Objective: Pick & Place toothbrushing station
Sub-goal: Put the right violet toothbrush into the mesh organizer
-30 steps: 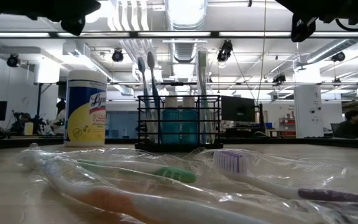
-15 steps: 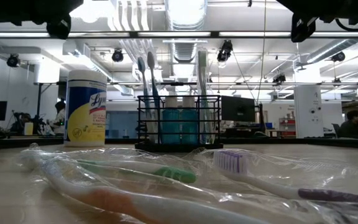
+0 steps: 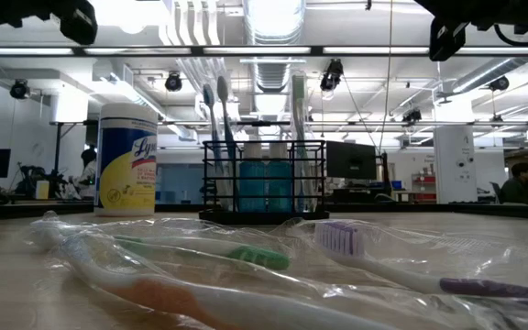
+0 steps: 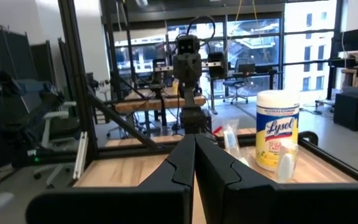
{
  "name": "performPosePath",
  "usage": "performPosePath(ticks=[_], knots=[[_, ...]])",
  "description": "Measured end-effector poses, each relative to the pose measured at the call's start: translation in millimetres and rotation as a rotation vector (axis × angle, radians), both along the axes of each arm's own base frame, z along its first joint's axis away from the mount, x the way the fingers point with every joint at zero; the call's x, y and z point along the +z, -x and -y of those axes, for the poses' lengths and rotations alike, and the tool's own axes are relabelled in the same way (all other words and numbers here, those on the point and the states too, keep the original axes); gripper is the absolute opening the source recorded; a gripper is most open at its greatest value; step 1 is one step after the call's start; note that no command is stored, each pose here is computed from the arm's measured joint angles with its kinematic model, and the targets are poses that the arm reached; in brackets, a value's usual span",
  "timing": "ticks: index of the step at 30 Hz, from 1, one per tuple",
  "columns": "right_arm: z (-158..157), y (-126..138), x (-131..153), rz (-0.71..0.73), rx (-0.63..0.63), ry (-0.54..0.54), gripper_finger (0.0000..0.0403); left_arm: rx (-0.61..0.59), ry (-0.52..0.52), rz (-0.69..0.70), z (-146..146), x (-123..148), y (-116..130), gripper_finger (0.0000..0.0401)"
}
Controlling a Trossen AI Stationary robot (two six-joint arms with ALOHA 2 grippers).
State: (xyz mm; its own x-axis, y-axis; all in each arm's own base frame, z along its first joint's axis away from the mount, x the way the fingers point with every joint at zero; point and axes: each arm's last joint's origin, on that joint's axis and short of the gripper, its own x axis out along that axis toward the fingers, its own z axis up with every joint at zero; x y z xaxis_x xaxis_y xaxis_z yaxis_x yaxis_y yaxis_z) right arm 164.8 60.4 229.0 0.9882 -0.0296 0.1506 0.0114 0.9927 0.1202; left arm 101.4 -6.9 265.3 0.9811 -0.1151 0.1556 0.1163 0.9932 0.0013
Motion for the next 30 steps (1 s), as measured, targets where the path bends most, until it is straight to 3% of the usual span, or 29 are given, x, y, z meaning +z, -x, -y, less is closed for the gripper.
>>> performPosePath(ticks=[3,9,15,20,25,30], knots=[[0,0,2,0.018,0.001,-0.009,0.0008,0.036,0.001,0.051,-1,5,1,0.0005],[0,0,2,0.025,0.002,-0.008,0.0008,0.344,-0.041,-0.001,-10,0,4,0.0005],[0,1,4,0.036,0.013,-0.083,0.0008,0.256,-0.036,-0.041,-8,-4,6,0.0005],[-1,-2,0,0.012,0.011,-0.060,0.0008,0.064,-0.142,-0.107,-2,-13,8,0.0005],[-3,-8,-7,-0.012,-0.014,-0.051,0.0008,0.174,-0.088,-0.201,-5,-28,6,0.0005],[-6,-16,-14,-0.029,-0.024,0.009,0.0008,0.212,-0.135,-0.243,-6,-55,1,0.0005]])
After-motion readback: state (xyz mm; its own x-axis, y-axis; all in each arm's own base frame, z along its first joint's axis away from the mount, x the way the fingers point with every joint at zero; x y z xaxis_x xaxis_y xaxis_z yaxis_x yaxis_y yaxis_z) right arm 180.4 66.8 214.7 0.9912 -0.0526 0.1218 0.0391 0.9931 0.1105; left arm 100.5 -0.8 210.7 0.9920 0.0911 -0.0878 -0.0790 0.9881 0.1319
